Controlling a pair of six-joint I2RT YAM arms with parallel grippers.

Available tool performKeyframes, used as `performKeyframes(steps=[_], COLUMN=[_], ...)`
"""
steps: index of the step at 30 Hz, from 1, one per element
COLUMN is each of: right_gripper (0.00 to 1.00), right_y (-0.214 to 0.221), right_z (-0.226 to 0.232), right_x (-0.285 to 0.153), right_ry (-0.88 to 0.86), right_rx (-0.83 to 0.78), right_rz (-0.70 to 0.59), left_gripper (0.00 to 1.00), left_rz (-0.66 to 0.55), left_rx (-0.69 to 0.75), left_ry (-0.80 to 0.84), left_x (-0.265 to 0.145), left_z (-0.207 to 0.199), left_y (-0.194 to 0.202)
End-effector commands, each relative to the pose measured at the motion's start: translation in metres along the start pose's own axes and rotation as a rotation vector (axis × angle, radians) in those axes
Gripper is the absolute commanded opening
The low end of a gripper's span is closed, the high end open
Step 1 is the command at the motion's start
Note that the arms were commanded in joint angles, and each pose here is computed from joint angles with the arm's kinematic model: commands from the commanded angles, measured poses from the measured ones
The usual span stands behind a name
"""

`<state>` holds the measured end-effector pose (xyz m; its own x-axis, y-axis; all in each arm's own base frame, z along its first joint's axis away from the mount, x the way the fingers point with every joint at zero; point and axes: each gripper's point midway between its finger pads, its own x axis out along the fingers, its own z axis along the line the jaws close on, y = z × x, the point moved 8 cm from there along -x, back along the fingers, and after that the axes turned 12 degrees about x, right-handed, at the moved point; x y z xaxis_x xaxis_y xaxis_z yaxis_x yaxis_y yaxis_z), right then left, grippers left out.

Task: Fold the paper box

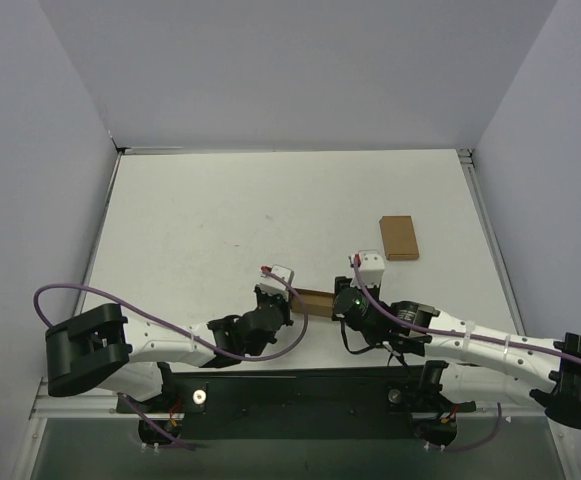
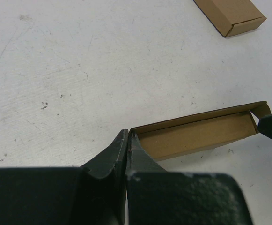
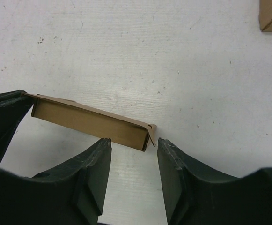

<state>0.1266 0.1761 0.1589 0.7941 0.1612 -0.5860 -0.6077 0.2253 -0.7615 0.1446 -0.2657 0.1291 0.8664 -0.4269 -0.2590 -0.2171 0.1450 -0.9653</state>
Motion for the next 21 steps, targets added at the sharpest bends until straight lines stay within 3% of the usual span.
performKeyframes(steps=[1, 6, 21], right_gripper=[0.45, 0.35, 0.23], right_y=[-0.015, -0.013, -0.014], right_z=[0.000, -0.014, -0.015], right_x=[-0.010, 0.004, 0.015], right_ry=[-0.015, -0.009, -0.060], right_rx=[0.030, -0.026, -0.115], right_rz=[-0.009, 0.088, 0.152], left_gripper=[0.00, 0.00, 0.00], left_rz=[0.126, 0.124, 0.119], left_rx=[0.166, 0.169, 0.161], left_ry=[0.016, 0.028, 0.030], left_x=[-0.005, -0.004, -0.005], left_z=[0.004, 0.001, 0.001], left_y=[0.029, 0.027, 0.023])
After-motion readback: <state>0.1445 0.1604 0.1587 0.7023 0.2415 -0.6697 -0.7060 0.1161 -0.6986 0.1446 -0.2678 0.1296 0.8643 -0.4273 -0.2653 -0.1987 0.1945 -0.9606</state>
